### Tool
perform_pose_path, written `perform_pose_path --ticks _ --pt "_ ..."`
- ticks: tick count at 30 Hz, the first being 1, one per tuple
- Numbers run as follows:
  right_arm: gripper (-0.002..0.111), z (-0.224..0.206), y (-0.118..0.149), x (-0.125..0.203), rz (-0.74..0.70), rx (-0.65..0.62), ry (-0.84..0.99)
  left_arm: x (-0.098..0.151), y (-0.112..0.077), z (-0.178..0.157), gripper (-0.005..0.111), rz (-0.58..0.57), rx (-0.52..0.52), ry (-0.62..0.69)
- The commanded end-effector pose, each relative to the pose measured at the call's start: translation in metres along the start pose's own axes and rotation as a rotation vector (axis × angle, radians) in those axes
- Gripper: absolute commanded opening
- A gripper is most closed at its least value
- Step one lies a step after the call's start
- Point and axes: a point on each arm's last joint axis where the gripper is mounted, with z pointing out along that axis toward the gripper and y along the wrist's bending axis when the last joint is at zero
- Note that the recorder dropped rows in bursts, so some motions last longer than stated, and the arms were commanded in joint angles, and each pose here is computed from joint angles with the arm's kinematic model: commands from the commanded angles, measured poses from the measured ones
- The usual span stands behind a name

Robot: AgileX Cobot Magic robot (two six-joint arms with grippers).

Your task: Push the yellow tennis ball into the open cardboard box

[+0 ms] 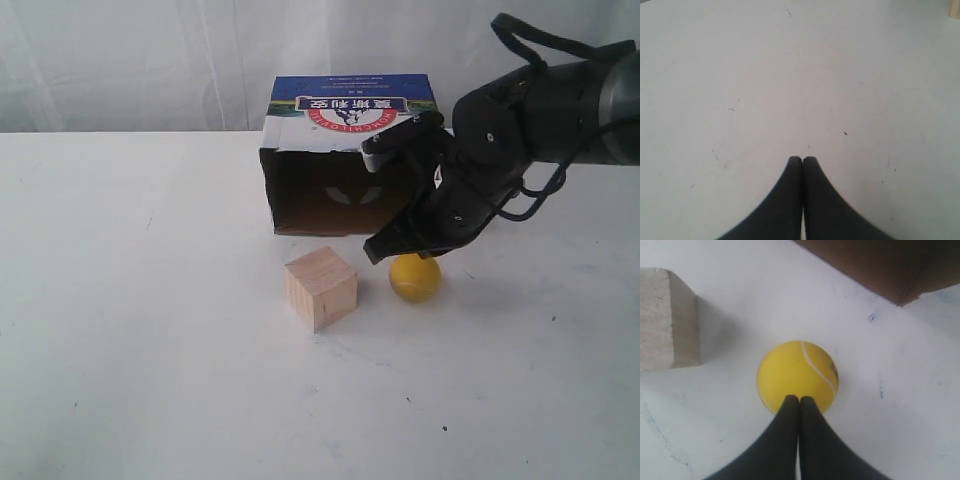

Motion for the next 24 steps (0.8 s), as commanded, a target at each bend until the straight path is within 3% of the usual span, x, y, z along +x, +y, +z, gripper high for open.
perform_pose_path --ticks 1,18,24 --pt "0.0 -0.004 -0.001 0.003 -0.006 0.005 0.036 0.002 0.0 0.0 0.0 0.007 0.003 0.009" --pt "0.0 0.019 0.015 0.013 -0.014 -0.038 0.157 0.002 0.0 0.0 0.0 0.007 0.003 0.009" --pt "0.0 0.03 0.016 0.01 -0.022 -0.038 0.122 0.002 0.0 0.0 0.0 0.007 0.003 0.009"
